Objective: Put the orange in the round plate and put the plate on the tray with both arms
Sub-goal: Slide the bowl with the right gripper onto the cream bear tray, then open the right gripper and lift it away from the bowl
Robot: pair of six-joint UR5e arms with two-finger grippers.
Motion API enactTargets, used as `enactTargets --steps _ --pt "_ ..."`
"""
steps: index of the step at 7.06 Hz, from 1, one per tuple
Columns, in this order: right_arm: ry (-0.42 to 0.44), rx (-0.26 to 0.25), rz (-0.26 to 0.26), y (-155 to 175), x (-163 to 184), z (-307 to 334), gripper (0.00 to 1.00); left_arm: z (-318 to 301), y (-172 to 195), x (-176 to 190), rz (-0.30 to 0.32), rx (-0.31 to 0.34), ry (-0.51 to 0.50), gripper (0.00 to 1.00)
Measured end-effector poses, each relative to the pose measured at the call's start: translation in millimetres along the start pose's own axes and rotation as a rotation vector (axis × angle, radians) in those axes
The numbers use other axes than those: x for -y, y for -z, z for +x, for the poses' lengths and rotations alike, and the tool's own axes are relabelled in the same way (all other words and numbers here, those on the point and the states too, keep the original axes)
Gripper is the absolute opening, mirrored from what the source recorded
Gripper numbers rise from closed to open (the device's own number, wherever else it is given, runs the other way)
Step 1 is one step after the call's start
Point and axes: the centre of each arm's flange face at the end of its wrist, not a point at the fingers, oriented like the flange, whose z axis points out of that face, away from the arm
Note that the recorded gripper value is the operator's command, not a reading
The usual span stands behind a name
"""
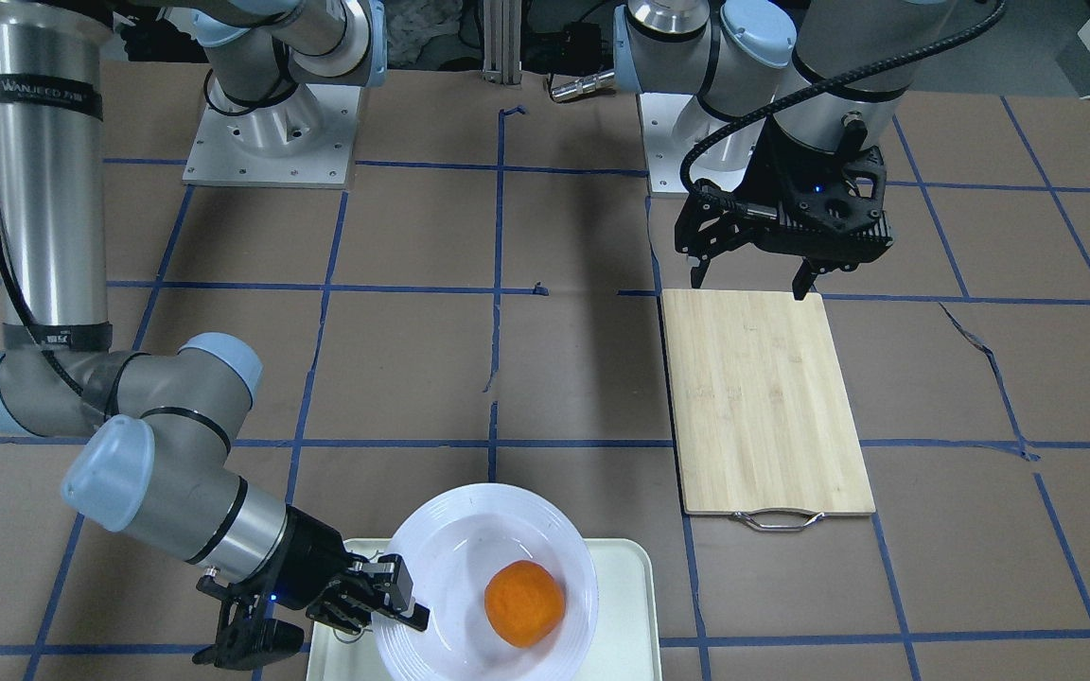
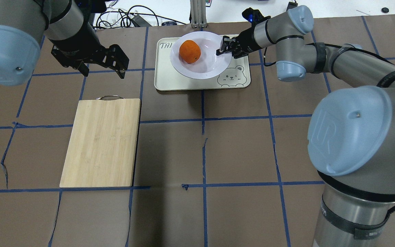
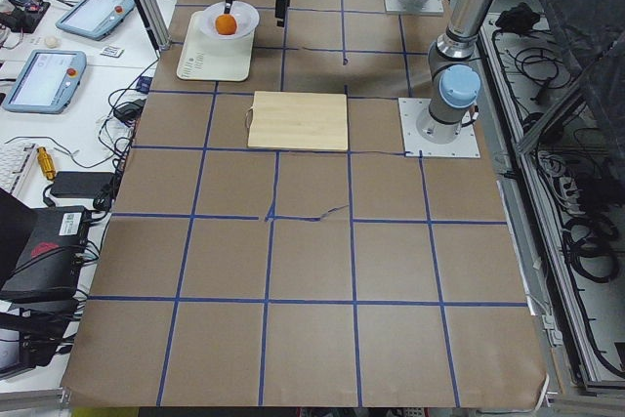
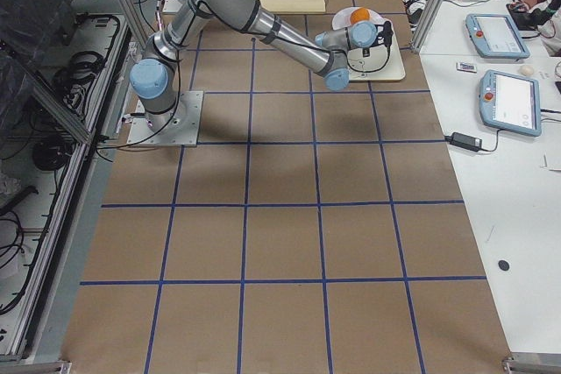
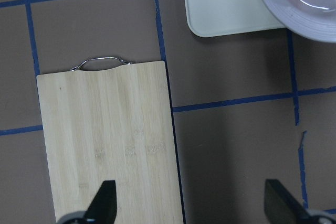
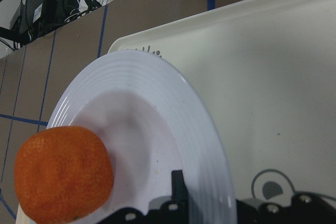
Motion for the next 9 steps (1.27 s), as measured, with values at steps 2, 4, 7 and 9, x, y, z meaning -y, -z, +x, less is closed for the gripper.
enactTargets --steps 2,4,7,9 --pt "0.015 -0.008 0.009 -19 10 18 0.0 0 0 0 0.001 -0.001 0.0 1.0" --pt "0.021 -0.01 0.013 -30 9 29 0.0 0 0 0 0.0 -0.001 0.001 1.0" --pt "0.021 -0.019 -0.001 -41 3 41 0.85 -1 0 0 0.0 0.0 0.001 1.0" --pt "0.019 -0.06 0.002 -39 4 42 1.0 -2 0 0 0.0 0.001 0.002 1.0"
